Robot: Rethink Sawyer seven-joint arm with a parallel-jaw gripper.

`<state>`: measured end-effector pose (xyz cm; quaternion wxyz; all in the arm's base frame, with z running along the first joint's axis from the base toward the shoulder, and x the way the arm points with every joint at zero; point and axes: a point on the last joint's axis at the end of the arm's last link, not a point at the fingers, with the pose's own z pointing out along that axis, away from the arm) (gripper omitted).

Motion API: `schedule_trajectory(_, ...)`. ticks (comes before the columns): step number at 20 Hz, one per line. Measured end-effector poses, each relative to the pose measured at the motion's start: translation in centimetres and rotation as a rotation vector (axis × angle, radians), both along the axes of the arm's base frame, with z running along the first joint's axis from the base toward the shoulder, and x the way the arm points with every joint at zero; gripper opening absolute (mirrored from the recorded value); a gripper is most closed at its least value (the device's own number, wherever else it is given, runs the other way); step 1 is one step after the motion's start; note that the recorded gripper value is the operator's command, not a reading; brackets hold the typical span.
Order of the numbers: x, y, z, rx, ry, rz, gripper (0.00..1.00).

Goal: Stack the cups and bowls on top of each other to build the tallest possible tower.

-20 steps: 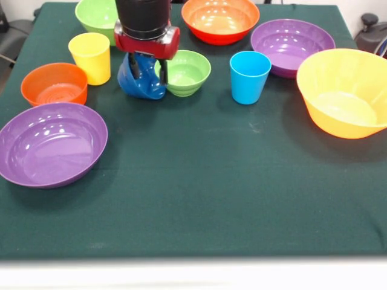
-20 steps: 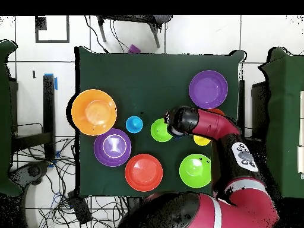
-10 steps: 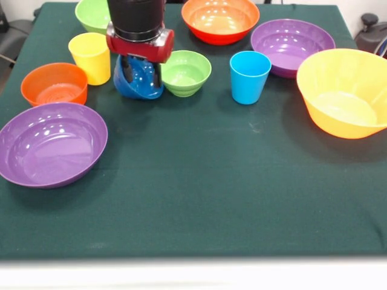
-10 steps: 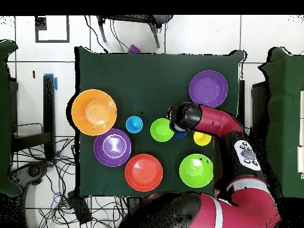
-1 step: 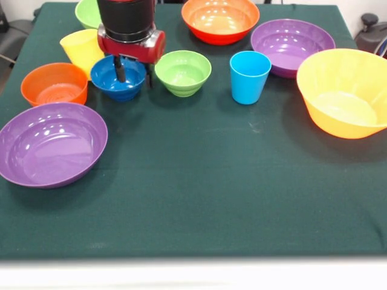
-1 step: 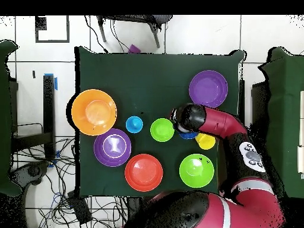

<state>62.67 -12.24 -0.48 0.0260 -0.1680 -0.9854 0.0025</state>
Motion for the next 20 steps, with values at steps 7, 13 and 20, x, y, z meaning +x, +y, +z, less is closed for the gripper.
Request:
schedule_trajectory(7, -1.8, 0.9, 0.1, 0.014, 0.031, 0.003, 1.0)
schedule_trajectory(13, -2.4, 1.2, 0.4, 0.017, 0.04, 0.006, 1.0)
schedule_trajectory(20, -2.0, 2.6, 3.6, -0.003, 0.011, 0.034, 1.0)
